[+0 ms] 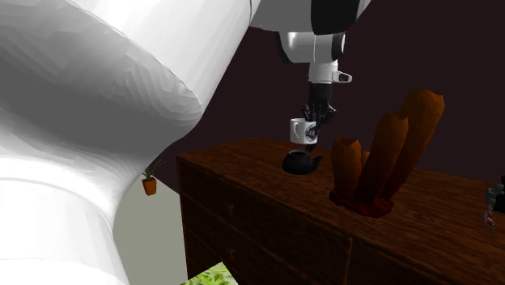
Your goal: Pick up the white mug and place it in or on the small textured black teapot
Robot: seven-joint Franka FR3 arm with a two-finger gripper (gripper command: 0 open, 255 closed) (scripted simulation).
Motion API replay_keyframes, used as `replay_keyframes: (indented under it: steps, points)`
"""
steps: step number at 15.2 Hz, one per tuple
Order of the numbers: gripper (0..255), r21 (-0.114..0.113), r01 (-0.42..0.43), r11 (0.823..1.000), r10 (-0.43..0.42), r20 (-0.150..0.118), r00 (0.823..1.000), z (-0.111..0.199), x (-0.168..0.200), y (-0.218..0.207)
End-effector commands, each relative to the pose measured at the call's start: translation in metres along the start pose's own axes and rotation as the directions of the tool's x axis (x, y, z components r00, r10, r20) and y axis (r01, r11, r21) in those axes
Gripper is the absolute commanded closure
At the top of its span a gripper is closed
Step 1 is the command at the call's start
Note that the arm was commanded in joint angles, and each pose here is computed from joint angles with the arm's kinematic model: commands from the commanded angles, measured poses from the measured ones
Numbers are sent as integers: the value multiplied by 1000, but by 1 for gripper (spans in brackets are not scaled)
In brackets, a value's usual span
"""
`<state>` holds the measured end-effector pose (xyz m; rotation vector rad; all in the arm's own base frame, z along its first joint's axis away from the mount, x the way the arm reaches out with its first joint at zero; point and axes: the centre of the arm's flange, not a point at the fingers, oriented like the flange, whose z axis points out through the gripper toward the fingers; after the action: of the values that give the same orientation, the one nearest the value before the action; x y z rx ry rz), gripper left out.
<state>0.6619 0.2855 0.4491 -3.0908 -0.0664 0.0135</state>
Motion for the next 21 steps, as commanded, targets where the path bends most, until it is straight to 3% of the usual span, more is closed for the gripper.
replay_keyframes:
  steps: [1,9,10,15,19,21]
  points:
    - [255,0,0,1000,0,-1,1000,12,0,2]
    - [255,0,0,1000,0,-1,1000,12,0,2]
    - [0,0,0,1000,0,-1,1000,12,0,2]
    - [0,0,0,1000,0,-1,1000,12,0,2]
    - [0,0,0,1000,0,-1,1000,-38,0,2]
    - [0,0,0,1000,0,-1,1000,-38,0,2]
